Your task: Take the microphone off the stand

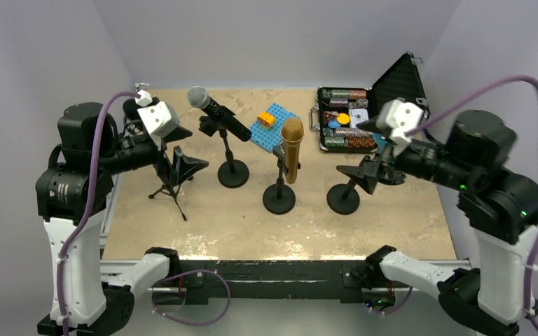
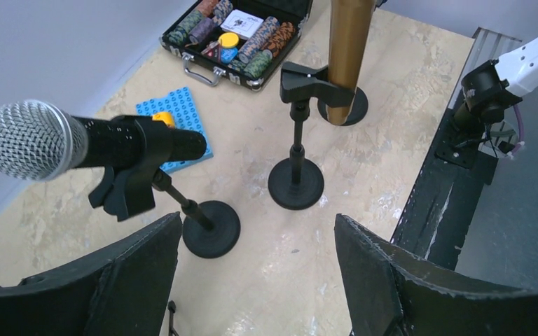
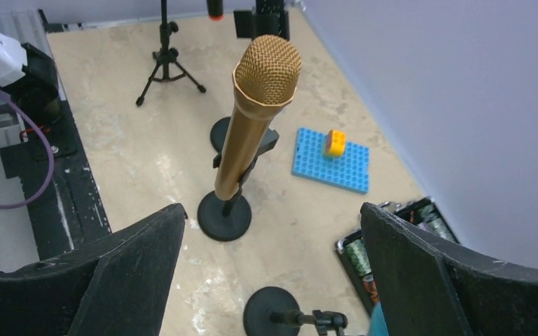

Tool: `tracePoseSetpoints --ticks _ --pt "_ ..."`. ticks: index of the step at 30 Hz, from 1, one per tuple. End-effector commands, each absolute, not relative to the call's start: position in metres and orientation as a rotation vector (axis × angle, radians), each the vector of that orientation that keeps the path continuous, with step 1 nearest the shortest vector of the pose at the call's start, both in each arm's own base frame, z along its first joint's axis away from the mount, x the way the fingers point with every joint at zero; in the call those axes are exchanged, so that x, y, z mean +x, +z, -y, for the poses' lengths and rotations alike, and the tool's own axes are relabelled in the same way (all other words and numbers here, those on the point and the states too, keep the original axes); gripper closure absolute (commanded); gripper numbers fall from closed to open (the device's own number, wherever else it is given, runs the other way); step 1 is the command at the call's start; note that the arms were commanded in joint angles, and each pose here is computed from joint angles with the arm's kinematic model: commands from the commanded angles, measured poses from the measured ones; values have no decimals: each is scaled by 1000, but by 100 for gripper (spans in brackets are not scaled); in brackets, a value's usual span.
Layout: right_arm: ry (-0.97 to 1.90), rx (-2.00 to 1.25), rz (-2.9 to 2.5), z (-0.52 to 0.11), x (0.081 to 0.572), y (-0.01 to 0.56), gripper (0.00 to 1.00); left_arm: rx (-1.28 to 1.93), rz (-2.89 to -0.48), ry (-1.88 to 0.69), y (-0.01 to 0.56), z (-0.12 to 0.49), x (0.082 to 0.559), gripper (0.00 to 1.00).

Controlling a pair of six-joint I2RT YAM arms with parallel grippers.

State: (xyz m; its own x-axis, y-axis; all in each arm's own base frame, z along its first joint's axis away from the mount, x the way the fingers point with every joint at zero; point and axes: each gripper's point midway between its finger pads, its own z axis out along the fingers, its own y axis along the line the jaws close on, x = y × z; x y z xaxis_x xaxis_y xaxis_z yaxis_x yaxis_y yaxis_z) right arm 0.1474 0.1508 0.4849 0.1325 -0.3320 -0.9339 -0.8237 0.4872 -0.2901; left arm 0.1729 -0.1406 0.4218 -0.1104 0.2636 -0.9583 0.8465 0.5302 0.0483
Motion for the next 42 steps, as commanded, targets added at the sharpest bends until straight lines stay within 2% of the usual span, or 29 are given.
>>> tracePoseSetpoints --ticks 1,7,15,23,27,33,37,42 --pt "460 -882 -1467 -172 190 491 1 1016 -1622 -668 437 148 177 16" --pt "563 -655 -1476 -185 206 499 1 1052 -1588 -686 435 161 186 18" --pt "666 -776 -1429 -225 190 496 1 1075 -1589 -639 429 161 195 18" --pt "617 -724 -1481 -242 212 487 2 1041 -1615 -610 419 159 211 18" --pt "593 -704 -1506 -253 224 483 9 1000 -1661 -666 410 162 210 16" --pt "533 -666 -1543 -261 236 472 8 992 -1701 -678 399 161 206 16" --pt "489 -636 -1560 -253 240 466 25 933 -1751 -727 393 162 204 15" --pt "493 -673 -1584 -255 237 450 31 908 -1804 -817 374 167 195 15"
